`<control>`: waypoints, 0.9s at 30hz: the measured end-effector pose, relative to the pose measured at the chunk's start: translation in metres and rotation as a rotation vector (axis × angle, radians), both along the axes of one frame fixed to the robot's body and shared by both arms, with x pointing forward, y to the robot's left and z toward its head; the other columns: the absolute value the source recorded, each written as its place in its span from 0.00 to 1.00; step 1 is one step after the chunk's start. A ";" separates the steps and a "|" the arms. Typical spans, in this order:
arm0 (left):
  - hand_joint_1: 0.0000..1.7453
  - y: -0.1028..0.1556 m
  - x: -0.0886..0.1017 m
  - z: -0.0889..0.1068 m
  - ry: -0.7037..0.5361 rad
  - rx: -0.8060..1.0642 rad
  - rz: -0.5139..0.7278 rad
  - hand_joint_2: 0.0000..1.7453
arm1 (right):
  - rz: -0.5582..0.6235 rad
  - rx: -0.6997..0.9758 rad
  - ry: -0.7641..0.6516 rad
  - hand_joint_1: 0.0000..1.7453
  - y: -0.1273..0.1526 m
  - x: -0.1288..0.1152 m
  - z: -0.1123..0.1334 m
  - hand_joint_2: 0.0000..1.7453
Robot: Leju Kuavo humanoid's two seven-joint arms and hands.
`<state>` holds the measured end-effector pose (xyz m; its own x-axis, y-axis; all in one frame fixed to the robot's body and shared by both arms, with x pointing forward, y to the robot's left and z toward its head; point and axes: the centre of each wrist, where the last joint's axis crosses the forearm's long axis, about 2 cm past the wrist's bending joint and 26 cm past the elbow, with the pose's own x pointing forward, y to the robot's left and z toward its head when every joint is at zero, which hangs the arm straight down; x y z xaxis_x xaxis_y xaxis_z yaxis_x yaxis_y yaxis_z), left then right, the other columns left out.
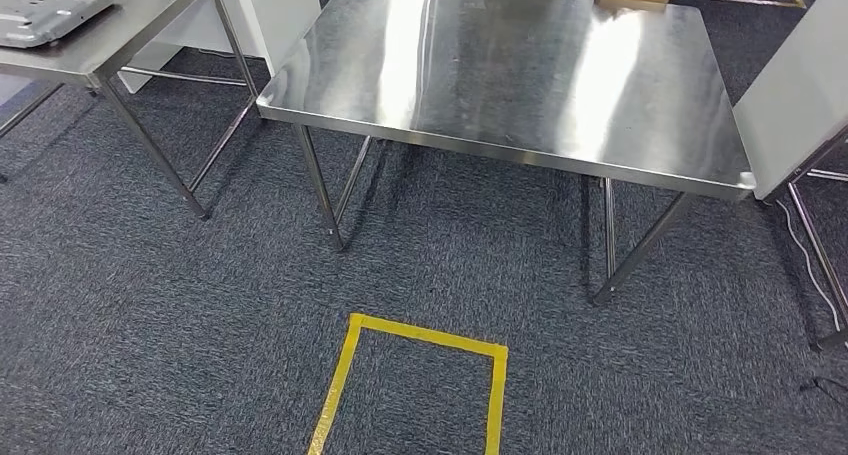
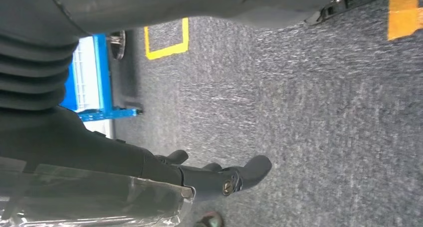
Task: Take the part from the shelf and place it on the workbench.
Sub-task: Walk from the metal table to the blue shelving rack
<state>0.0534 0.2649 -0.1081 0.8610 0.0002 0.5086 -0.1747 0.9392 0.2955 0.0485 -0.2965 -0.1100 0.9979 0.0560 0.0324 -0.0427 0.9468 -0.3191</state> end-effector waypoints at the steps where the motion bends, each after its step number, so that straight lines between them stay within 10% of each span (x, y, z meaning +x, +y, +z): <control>1: 0.00 0.000 0.000 0.000 -0.001 0.000 0.001 0.00 | 0.005 -0.001 -0.002 0.00 0.000 0.000 0.000 0.00; 27: 0.00 0.003 -0.002 0.000 -0.024 0.039 0.007 0.00 | 0.016 -0.022 -0.016 0.00 0.001 0.002 0.000 0.00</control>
